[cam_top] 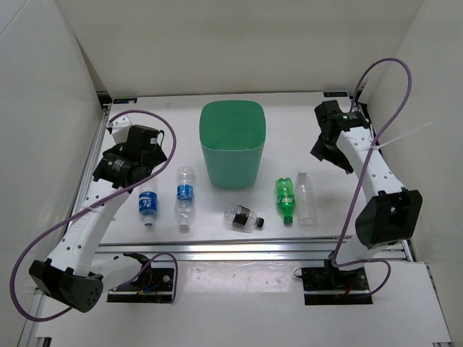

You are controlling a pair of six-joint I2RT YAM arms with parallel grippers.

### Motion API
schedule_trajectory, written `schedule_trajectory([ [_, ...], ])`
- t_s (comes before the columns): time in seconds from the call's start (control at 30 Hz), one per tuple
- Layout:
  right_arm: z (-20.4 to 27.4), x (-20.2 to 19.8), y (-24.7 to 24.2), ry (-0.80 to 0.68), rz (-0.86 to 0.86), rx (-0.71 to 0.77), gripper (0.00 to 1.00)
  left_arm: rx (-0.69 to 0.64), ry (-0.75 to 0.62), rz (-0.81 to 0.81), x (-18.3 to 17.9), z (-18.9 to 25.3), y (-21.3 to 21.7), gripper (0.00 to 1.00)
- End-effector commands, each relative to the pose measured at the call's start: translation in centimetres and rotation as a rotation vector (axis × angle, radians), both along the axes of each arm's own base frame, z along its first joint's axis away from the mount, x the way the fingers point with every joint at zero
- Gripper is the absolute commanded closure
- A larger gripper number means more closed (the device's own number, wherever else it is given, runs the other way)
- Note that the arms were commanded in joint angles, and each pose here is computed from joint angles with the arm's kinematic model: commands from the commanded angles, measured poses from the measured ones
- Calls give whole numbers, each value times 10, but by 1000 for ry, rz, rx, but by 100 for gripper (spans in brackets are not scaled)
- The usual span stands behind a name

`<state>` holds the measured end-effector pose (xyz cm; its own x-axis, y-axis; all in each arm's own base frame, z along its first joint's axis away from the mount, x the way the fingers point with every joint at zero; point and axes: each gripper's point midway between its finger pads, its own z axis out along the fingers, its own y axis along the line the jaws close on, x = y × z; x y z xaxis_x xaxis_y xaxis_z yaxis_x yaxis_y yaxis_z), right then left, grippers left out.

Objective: Put the plastic bottles in the bin

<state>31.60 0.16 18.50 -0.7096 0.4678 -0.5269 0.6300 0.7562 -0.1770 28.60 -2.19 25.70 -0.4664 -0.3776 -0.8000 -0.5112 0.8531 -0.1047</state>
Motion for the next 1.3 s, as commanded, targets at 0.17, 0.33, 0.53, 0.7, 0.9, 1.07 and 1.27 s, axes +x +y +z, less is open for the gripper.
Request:
schedule_trajectory([
  [0.17, -15, 11, 71, 4, 388, 266, 0, 21, -3, 4, -8, -1, 5, 0],
  [0.33, -49, 17, 92, 109, 494, 351, 0, 15, 38, -90, -5, -12, -7, 0],
  [0.53, -84, 22, 110, 170, 535, 435, 0, 30, 47, -68, -2, -16, -5, 0],
  [0.7, -108, 9, 96, 225, 480, 381, 0, 67, 54, -38, 0, -16, 2, 0],
  [0.9, -118, -9, 76, 239, 387, 368, 0, 61, 66, -27, -3, -20, 3, 0],
  [1.07, -128, -23, 68, 232, 354, 395, 0, 67, 77, -15, -3, -23, 4, 0],
  [1.27, -144, -36, 65, 273, 322, 425, 11, 71, 86, -16, -2, -25, 4, 0],
])
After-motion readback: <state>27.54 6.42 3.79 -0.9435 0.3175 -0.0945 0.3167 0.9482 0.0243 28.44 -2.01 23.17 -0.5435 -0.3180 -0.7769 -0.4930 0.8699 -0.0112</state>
